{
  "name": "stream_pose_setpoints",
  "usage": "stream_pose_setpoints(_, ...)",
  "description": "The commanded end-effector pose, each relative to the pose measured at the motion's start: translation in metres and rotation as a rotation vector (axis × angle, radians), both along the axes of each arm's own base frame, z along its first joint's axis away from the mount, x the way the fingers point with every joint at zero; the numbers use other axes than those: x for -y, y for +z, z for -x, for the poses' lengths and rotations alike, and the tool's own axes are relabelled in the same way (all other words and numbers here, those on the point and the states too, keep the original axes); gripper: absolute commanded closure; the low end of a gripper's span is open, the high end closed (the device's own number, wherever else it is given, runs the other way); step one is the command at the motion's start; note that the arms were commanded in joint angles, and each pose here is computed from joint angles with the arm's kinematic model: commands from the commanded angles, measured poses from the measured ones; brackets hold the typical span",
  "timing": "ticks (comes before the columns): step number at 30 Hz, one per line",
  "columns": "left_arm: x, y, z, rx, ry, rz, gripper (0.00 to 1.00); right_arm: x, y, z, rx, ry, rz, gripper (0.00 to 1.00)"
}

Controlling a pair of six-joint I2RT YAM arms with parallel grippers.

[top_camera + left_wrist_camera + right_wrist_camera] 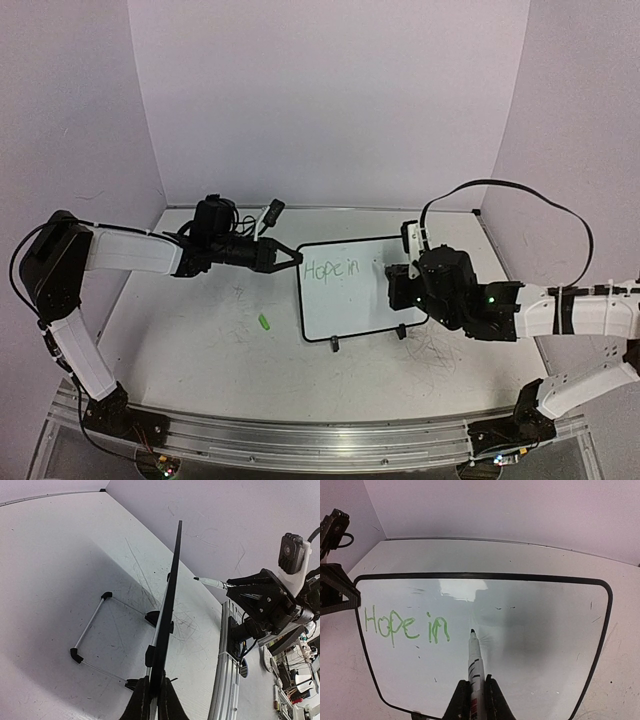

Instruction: Write a sentence on the whiteboard

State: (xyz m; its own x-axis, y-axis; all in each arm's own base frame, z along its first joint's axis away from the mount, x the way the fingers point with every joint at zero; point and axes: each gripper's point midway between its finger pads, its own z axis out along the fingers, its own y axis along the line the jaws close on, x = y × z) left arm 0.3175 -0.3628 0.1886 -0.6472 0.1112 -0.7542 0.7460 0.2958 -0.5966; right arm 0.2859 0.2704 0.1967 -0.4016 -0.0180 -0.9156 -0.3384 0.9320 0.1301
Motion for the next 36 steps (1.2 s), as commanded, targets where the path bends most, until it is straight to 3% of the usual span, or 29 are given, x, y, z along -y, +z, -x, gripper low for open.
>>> stream_pose_setpoints(1,-0.005,0.026,-0.002,0.072,0.017,0.037,1.00,-0.010,0.019,-0.009,0.052,0.002,-0.056,1.00)
stream_pose_setpoints(13,-0.005,0.026,-0.001,0.074,0.011,0.038,1.00,-0.003,0.013,-0.021,0.045,-0.081,-0.059,1.00)
stream_pose_setpoints(36,-0.005,0.026,0.000,0.072,0.007,0.039,1.00,-0.010,0.013,-0.024,0.047,-0.072,-0.065,1.00)
